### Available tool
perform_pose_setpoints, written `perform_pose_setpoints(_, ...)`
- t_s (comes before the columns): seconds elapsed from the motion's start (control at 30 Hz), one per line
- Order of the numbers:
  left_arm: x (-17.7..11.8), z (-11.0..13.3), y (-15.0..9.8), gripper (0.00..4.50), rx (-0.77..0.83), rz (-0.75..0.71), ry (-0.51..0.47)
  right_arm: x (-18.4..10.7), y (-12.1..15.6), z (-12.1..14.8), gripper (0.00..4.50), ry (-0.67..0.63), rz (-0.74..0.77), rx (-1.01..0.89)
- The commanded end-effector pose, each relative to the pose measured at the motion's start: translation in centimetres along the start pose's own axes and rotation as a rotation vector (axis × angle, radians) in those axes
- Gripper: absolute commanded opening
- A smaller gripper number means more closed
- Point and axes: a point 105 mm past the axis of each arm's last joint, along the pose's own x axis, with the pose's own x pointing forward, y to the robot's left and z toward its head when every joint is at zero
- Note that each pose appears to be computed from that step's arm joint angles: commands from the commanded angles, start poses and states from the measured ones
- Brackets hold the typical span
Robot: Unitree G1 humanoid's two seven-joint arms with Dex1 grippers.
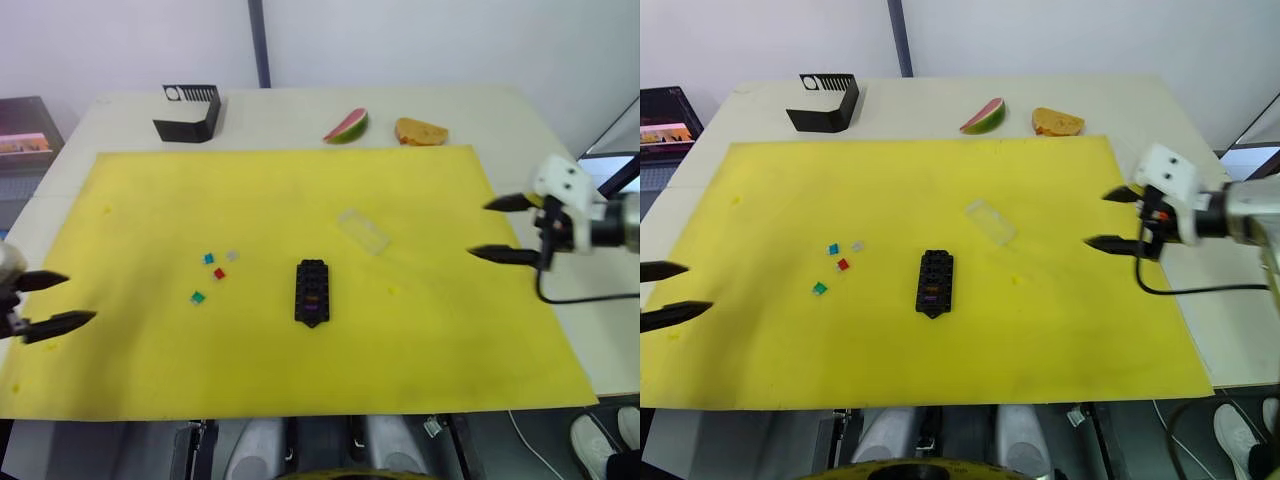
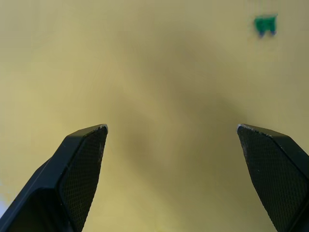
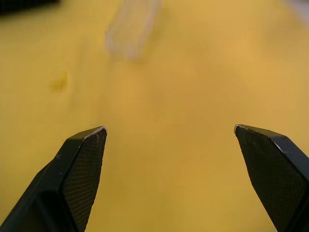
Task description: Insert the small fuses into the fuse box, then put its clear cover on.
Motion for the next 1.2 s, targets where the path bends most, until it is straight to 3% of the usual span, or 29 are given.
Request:
perform_pose_setpoints(0.03,1.9,1.7,-2.0,4.50,-0.065,-0.128,-0.075,2.6,1.9,3.7,4.46,-0.108,0.091,-0.058)
perform_pose_setpoints(0.3,2.9,0.3,-4.5,4.50,-0.420,-0.315,-0.093,8.5,9.6,9.9,4.46,-0.270,0.407,-0.111)
perform_pose_setpoints(0.5,4.4,0.6,-3.5,4.50,-0.647,-0.335,-0.164,10.0,11.5,11.5,4.46,-0.285,0.486,-0.146)
perform_pose_setpoints(0.77,7.0,0.2,-4.7,4.50,-0.800,-0.436,-0.151,10.8,12.5,11.4,4.46,-0.245,0.530,-0.202)
perform_pose_setpoints(0.9,7.6,0.2,-4.6,2.64,-0.833,-0.430,-0.148,10.7,12.6,11.2,4.50,-0.235,0.526,-0.209)
perform_pose_setpoints(1.2,8.4,-0.9,-4.8,2.64,-0.850,-0.424,-0.106,10.4,12.9,10.6,4.50,-0.215,0.519,-0.206)
